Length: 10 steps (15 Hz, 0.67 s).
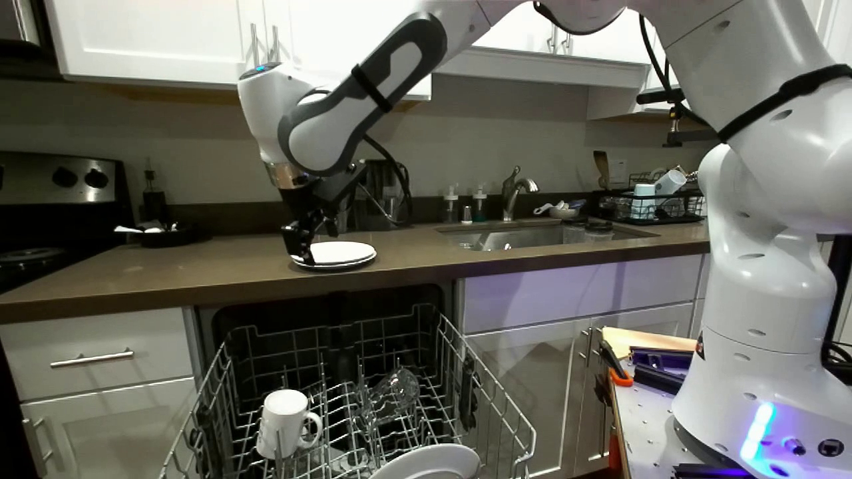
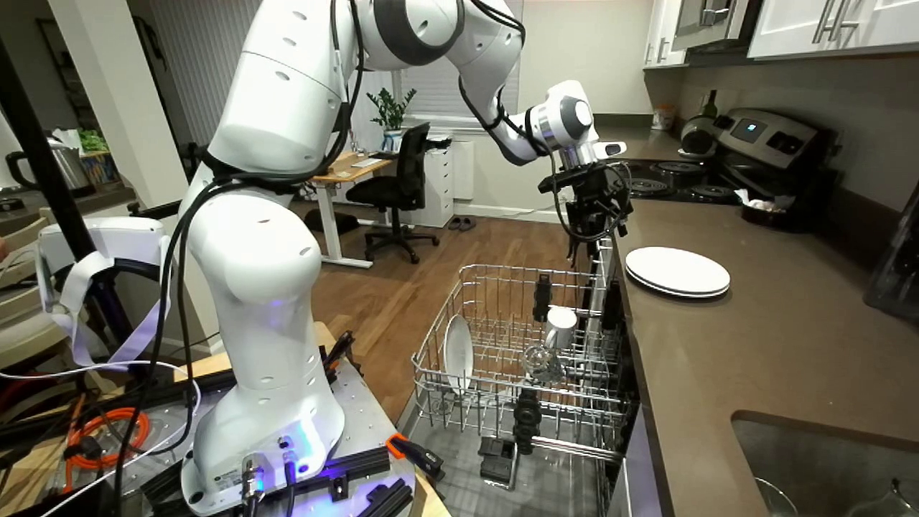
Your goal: Remove one white plate from the countertop and place it on the left side of the dishwasher rack
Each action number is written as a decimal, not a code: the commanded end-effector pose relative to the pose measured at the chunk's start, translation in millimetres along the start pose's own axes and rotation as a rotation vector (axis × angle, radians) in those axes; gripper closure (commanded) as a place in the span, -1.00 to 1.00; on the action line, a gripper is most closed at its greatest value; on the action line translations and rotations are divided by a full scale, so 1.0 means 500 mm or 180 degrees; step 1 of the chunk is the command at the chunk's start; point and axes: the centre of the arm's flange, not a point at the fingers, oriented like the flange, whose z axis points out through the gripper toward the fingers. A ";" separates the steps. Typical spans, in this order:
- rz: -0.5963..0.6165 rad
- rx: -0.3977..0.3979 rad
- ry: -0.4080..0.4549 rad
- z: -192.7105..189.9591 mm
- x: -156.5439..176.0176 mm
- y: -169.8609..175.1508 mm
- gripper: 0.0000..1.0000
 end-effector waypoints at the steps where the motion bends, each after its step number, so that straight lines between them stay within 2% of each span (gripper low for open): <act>1: 0.0127 -0.0239 0.0045 0.033 0.058 0.001 -1.00; 7: 0.0179 -0.0494 0.0095 0.067 0.094 -0.024 -1.00; 8: 0.0127 -0.0331 0.0079 0.064 0.066 -0.013 -1.00; 10: 0.0115 -0.0338 0.0073 0.072 0.068 -0.021 -1.00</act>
